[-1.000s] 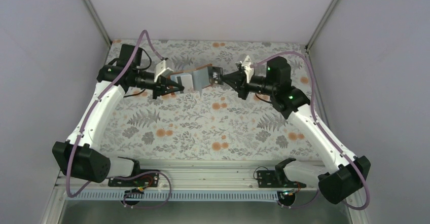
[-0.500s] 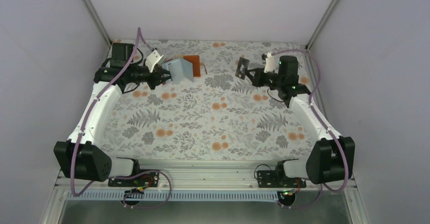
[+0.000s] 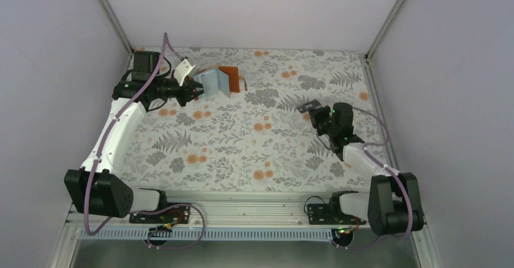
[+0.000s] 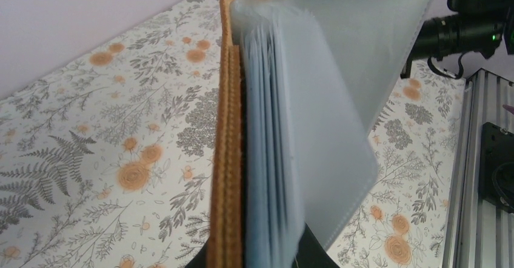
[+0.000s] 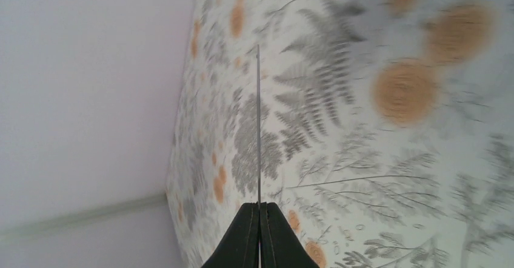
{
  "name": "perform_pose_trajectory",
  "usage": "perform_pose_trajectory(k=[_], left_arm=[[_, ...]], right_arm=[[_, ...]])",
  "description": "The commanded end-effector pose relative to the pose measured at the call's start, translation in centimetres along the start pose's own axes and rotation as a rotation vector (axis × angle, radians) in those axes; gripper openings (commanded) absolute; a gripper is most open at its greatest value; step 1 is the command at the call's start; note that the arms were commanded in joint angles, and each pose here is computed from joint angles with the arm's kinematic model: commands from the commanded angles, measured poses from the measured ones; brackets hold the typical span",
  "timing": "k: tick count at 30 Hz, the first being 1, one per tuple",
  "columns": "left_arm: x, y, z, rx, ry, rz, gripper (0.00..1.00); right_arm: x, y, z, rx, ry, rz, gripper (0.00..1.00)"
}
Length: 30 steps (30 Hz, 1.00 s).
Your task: Take the credit cards out of the card holder
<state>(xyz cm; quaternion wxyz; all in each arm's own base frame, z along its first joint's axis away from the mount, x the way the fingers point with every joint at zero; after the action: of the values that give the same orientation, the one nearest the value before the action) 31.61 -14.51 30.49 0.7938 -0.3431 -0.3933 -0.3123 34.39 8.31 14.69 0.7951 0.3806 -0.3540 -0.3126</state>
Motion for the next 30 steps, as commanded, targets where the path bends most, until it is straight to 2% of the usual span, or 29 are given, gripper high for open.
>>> perform_pose_trajectory(k=[1, 6, 13, 22, 30], left_arm=[[0.5, -0.6, 0.4, -0.02, -0.029, -0.008, 0.02], [0.5, -0.7, 0.4, -0.031, -0.029, -0.005, 0.02], [0.5, -0.8, 0.5, -0.032, -0.029, -0.012, 0.02], [0.3, -0.8, 0.3, -0.047, -0.022, -0.009, 0.02], [0.2, -0.9, 0.3, -0.05, -0.021, -0.013, 0.02]], right_arm=[[2.1, -2.8, 1.7, -0.039, -0.258, -0.419, 0.04], [3.2, -3.7, 0.9, -0.121, -0.313, -0.457, 0.04], [0.8, -4.0, -3.5, -0.115, -0.173, -0.51, 0.04], [-0.8, -3.6, -6.2, -0.156, -0.195, -0.514, 0.04], [-3.3, -6.0, -9.4, -0.233, -0.091, -0.547, 0.04]])
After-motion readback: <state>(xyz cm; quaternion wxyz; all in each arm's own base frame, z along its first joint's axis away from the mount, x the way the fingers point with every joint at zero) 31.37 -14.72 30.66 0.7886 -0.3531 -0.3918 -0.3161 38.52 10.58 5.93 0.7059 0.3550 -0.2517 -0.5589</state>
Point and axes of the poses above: each gripper's point midway between its finger pads, its own z axis back along the fingers, its own y axis along the line the jaws close on, x = y × z, the point moved 2 cm from there along z, back along the fingers, and after that the axes turned 9 degrees about z, right-handed, at the moved point
